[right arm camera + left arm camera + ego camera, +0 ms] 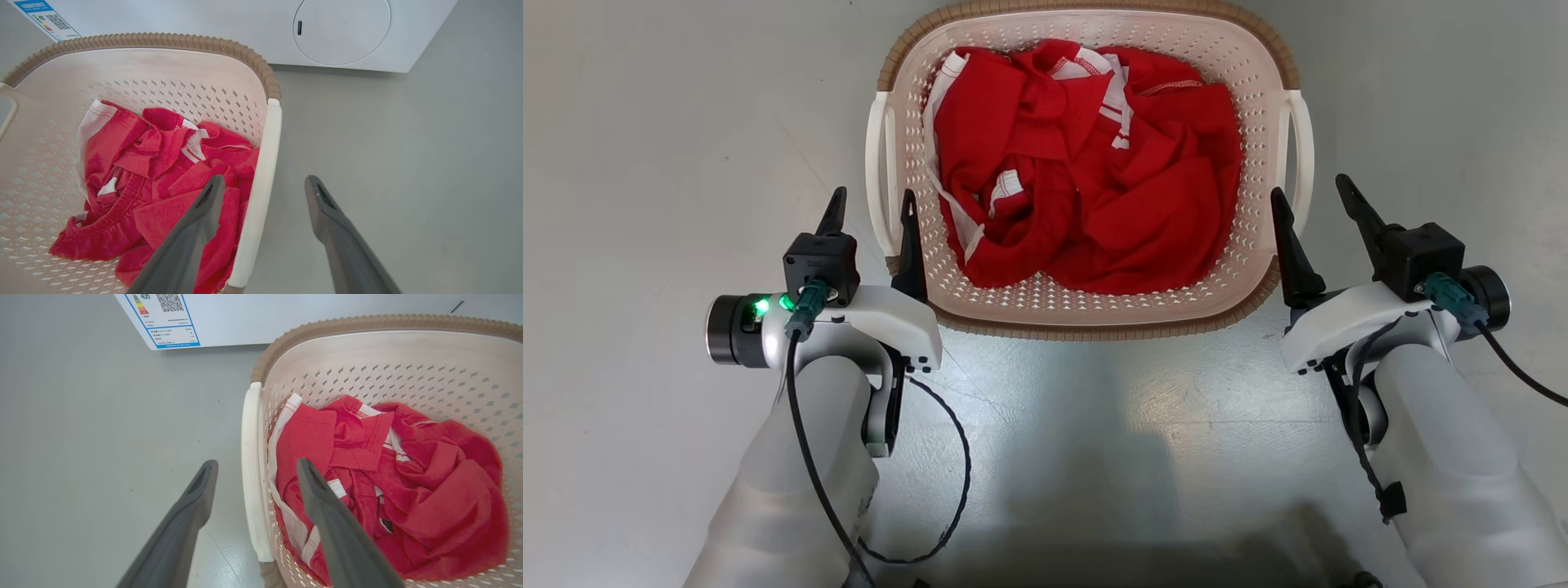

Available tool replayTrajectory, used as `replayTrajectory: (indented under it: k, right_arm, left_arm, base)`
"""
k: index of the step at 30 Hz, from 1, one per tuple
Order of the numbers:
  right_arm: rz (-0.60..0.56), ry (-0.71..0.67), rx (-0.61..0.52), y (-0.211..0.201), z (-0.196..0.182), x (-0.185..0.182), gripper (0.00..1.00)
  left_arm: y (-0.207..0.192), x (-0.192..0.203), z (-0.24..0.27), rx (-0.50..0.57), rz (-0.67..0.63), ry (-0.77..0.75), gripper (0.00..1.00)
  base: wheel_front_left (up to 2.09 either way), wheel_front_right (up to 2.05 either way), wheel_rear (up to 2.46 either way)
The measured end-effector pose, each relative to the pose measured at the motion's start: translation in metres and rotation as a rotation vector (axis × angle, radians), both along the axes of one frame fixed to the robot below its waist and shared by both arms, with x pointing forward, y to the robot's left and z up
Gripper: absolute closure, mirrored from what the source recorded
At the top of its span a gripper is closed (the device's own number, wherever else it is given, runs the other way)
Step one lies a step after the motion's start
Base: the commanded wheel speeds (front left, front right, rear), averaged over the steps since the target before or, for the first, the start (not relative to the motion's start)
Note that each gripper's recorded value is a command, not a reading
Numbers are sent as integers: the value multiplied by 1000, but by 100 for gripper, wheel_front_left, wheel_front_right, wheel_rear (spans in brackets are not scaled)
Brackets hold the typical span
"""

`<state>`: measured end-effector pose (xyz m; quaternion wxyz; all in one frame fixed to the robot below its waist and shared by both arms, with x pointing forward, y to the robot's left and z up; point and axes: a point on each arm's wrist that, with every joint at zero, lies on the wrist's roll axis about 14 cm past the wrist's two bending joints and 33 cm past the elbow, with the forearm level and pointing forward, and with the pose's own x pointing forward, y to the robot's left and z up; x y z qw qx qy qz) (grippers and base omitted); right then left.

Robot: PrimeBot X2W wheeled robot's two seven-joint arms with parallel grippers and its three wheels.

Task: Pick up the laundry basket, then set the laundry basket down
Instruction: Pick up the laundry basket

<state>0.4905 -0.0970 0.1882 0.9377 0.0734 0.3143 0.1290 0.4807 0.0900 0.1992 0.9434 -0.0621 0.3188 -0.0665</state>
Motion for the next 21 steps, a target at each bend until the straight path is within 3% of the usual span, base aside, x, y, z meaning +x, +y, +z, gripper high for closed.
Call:
replayTrajectory:
  k: [21]
  right_arm:
    - [14, 36, 12, 7, -16, -8, 0]
  left_arm:
    - [-3, -6, -15, -29, 14, 43, 0]
  base:
    - [0, 0, 0]
